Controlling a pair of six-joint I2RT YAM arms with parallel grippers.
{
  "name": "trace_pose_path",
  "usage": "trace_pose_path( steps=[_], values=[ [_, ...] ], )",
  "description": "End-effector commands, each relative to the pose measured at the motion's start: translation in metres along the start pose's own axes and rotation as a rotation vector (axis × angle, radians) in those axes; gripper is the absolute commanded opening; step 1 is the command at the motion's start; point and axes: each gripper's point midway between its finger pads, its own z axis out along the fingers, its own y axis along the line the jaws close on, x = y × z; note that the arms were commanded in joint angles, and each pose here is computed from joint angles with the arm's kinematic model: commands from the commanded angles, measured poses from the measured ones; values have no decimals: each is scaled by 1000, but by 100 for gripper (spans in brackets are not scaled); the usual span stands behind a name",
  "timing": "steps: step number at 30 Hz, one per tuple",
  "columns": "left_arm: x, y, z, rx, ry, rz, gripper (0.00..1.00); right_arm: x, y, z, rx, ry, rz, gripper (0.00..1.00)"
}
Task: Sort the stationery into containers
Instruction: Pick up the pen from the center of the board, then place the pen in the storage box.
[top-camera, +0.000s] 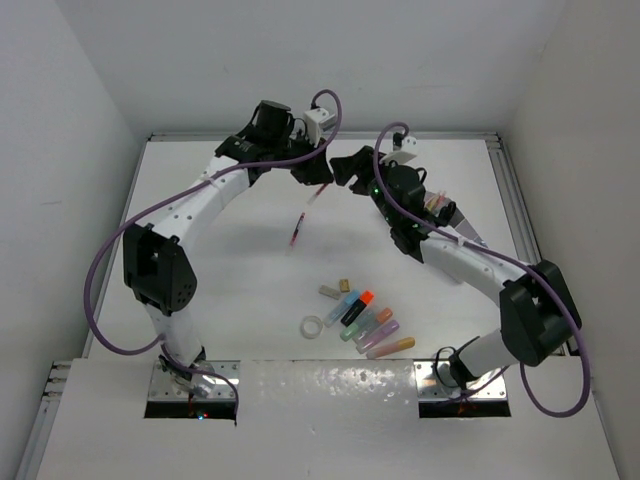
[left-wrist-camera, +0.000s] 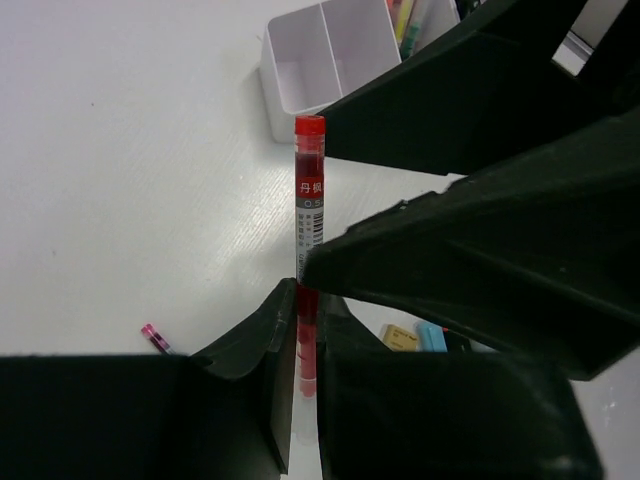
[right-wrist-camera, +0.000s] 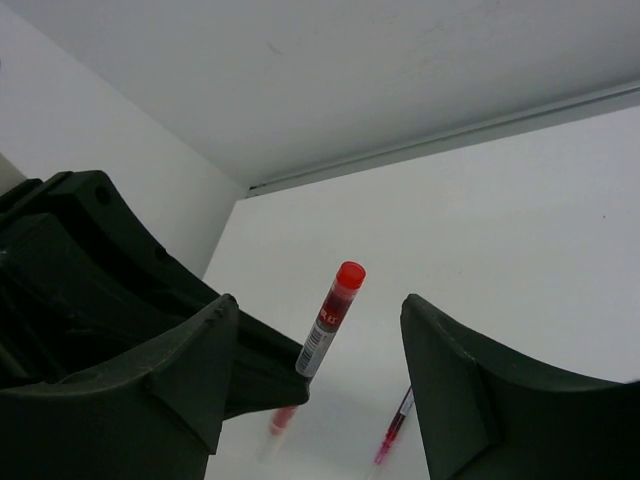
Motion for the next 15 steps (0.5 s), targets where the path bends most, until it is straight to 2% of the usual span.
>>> trace_pose_path(
  steps=[1, 4, 6, 7, 8, 9, 11, 12, 14, 15],
  values=[
    [-9, -15, 4, 51, -21, 7, 0, -14, 12, 7, -35, -72, 63, 64],
    [-15, -22, 6, 64, -33, 17, 0, -8, 5, 12, -13, -66, 77, 62],
    [-17, -23, 7, 66, -37, 21, 0, -1, 2, 15, -4, -55, 88, 54],
    [-15, -24, 9, 67, -34, 21, 0, 0, 2, 16, -2, -54, 89, 48],
    [-15, -25, 9, 67, -33, 20, 0, 0, 1, 18, 1, -53, 94, 28],
    [-16, -25, 9, 64, -35, 20, 0, 2, 1, 18, 0, -51, 97, 17],
    [-14, -22, 10, 51, -32, 11, 0, 1, -2, 18, 10, -56, 85, 0],
    [-13, -20, 10, 39, -30, 5, 28, -4, -2, 15, 11, -68, 76, 0],
    [-10, -12, 10, -2, -22, -7, 76, -11, -11, 10, 40, -93, 15, 0],
    [-7, -8, 9, -9, -19, -18, 93, -19, -18, 7, 56, -108, -17, 0]
  ],
)
